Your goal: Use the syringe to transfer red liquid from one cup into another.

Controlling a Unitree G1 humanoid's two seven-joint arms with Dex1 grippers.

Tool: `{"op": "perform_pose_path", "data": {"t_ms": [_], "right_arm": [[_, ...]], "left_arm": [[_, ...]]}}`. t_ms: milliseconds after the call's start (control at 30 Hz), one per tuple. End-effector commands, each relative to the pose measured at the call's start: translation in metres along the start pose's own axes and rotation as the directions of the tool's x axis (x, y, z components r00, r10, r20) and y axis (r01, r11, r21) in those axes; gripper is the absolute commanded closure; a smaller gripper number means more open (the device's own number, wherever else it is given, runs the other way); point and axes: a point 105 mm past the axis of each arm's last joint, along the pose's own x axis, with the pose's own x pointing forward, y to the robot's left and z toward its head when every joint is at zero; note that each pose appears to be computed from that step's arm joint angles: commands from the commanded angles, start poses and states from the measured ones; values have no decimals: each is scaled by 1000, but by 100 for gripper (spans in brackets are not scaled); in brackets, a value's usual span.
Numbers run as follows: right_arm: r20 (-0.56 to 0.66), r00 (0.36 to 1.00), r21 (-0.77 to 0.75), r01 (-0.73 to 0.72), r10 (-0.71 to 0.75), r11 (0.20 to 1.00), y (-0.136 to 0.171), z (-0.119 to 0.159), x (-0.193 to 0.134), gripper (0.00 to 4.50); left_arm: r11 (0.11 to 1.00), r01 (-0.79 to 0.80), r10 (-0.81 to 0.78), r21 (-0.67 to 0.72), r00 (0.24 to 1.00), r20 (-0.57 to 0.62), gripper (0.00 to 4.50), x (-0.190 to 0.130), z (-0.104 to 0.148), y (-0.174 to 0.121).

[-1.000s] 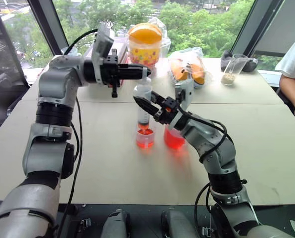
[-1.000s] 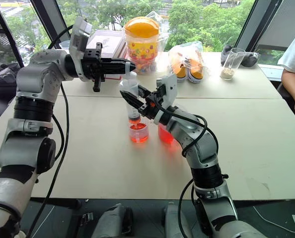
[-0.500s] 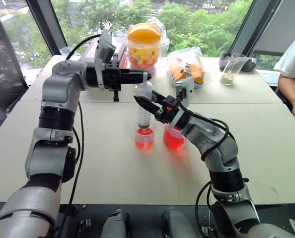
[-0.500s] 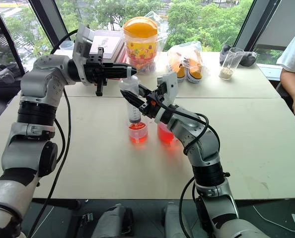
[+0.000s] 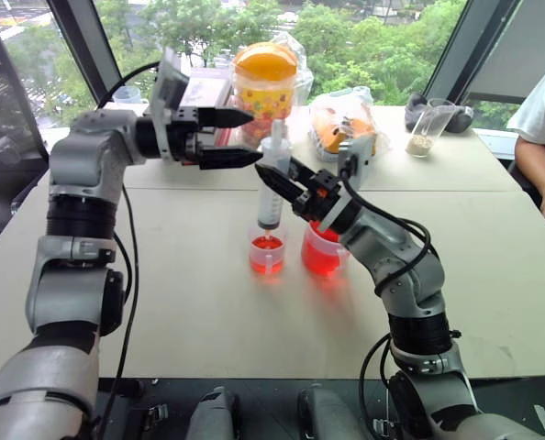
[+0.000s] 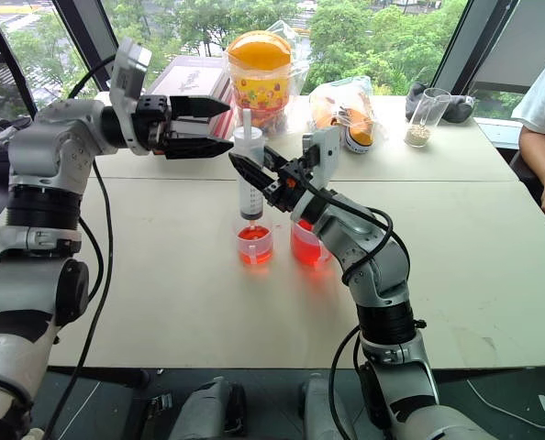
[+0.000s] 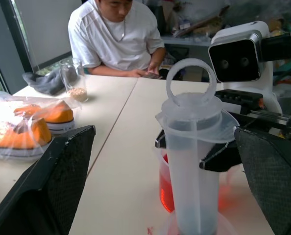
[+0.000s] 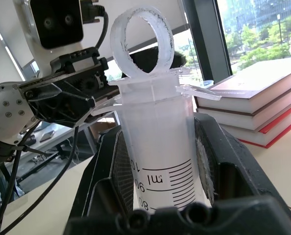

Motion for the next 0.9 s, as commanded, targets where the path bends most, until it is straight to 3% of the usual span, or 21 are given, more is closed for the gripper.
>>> {"op": "perform_pose_path", "data": {"t_ms": [33,133,300,467,600,767,900], "right_arm": [[68,997,-38,-21,23,999,6,19,0,313],[35,999,-55,20,-18,998,-4,25,0,313],[63,977,1,204,-204,979,-45,96,-4,313],[-155,879,-108,439,-451,892,-98,132,-48,313],[-372,737,-169,544,-565,822,-127,119,-98,313],[-640,530,-115,650,-556,752,-149,65,-155,313],[-741,443,-64,702,-505,710,-159,32,-176,313]], "left_arm": [[997,-74,74,29,997,12,6,-23,8,-2],[994,-103,103,17,995,9,6,-27,1,-4],[996,-77,79,35,996,-44,6,-18,-21,-14],[999,-32,33,7,999,-38,6,-2,-34,-26],[1000,-11,11,-9,1000,-27,6,4,-41,-33],[1000,9,-9,-29,1000,-3,6,11,-45,-40],[999,19,-19,-29,1000,-4,6,15,-48,-43]]}}
